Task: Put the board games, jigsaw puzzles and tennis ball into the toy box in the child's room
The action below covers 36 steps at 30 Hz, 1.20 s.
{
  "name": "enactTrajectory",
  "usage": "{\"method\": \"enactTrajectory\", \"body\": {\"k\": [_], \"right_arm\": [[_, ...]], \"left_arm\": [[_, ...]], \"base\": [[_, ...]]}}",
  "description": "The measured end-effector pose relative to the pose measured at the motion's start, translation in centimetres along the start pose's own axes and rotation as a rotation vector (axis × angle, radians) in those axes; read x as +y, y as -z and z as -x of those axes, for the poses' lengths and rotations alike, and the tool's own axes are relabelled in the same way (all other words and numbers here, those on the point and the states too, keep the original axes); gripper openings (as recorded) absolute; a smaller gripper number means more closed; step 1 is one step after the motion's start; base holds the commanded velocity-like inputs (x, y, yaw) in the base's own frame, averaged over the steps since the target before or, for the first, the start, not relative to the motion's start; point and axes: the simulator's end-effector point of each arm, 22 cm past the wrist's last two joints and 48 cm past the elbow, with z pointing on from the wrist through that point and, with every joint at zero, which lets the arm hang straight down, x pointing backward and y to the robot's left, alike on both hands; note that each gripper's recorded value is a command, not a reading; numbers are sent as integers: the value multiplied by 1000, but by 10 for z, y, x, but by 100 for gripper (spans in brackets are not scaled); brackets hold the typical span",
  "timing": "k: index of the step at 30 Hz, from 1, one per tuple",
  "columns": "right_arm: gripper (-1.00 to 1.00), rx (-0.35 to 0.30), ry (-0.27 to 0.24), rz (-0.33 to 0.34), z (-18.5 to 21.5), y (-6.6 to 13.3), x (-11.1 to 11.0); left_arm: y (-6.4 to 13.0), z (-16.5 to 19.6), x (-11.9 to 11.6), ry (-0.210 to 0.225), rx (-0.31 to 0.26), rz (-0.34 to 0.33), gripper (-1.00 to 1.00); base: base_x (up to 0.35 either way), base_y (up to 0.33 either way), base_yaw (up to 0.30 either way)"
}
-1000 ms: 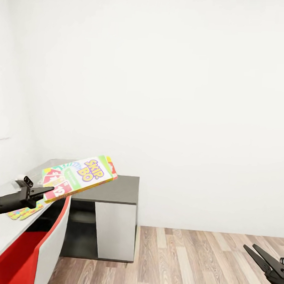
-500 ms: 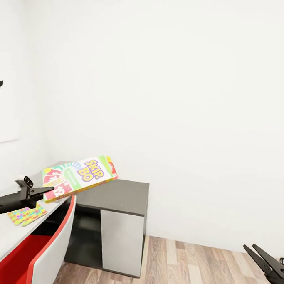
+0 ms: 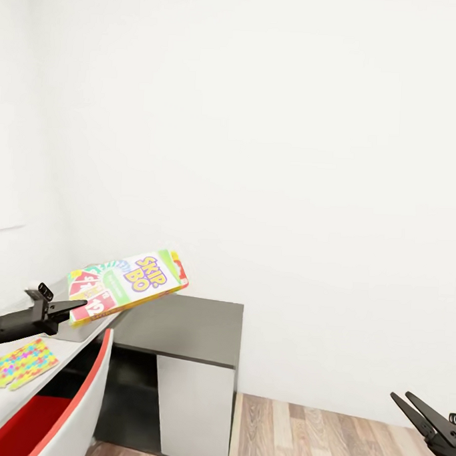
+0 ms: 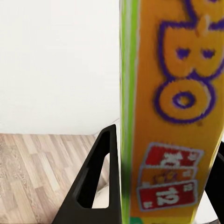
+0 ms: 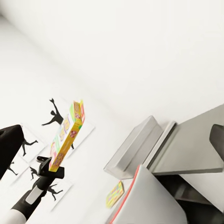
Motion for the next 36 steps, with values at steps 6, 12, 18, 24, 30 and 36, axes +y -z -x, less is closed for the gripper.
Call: {"method": "enactTrajectory", "body": {"k": [6,12,18,24,30,36], "right_arm": [[100,6,-3,-7,-1,0,-3],[100,9,-7,-13,-2,-1,-6],[100,12,-13,-19,-3,-1,-9],[100,15,-18,-26,-5,-1,-11],[100,16,-21,-30,-5,-1,-13],[100,15,-23,-29,-5,-1,-14]], "left_arm": [[-1,-1,4,8,2,3,-100],[-1,-2,9,16,4,7,-100],[-2,-3,13,24,6,11,-100],[-3,-4,17,31,7,14,-100],[-3,-4,19,34,8,15,-100],[-2,-3,19,33,3,15,-100]], "base": [[320,0,70],[320,0,137],[320,-18,164],[320,-69,171],[320,-83,91],[320,-92,14]]}}
